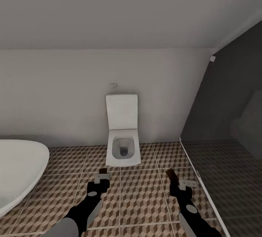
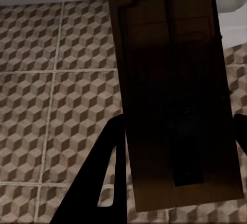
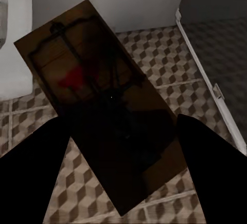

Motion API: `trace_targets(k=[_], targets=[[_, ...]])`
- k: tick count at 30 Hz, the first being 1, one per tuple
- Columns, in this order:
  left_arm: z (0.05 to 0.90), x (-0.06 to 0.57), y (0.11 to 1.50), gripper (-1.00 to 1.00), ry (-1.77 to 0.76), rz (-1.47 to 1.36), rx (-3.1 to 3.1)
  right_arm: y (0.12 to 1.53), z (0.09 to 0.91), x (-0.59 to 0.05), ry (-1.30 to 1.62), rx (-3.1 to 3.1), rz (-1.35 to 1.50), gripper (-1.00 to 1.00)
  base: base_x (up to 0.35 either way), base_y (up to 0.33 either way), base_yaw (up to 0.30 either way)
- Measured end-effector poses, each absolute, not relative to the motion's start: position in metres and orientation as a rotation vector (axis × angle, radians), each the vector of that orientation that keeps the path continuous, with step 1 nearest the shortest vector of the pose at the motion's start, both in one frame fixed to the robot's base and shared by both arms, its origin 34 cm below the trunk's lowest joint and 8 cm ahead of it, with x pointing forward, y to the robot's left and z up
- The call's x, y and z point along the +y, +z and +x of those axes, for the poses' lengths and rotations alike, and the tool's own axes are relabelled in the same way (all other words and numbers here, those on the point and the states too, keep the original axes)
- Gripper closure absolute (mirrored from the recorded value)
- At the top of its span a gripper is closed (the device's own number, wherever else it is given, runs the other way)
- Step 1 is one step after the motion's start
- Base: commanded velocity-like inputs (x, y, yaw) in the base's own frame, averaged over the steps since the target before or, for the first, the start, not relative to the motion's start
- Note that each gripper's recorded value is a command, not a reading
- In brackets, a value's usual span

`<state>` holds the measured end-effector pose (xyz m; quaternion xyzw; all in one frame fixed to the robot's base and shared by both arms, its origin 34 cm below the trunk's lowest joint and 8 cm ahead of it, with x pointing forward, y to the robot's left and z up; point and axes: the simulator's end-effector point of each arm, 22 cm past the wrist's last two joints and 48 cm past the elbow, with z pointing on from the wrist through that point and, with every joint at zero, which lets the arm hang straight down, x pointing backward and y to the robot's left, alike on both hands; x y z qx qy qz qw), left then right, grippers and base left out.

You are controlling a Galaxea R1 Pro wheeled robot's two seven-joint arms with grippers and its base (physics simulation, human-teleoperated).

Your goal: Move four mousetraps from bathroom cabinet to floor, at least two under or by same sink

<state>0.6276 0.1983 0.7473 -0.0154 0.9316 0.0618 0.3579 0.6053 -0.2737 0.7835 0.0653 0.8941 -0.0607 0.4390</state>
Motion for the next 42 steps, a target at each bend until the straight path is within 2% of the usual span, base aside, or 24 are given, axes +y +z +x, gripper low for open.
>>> trace_targets(k=[12, 19, 36, 42], targets=[[0.620, 0.200, 0.740, 1.00, 0.164, -0.030, 2.432, 0.779, 0.601, -0.253, -0.105, 2.326, 0.139, 1.00, 0.000, 0.000, 0.000], [0.572, 0.201, 0.711, 1.00, 0.194, 0.063, 2.719, 0.778, 0.601, -0.252, -0.103, 2.336, 0.136, 1.00, 0.000, 0.000, 0.000], [0.602, 0.194, 0.734, 1.00, 0.166, 0.059, 2.650, 0.757, 0.579, -0.226, -0.060, 2.456, 0.125, 1.00, 0.000, 0.000, 0.000], [0.602, 0.194, 0.735, 1.00, 0.165, 0.057, 2.649, 0.746, 0.565, -0.201, 0.128, 2.539, 0.208, 1.00, 0.000, 0.000, 0.000]])
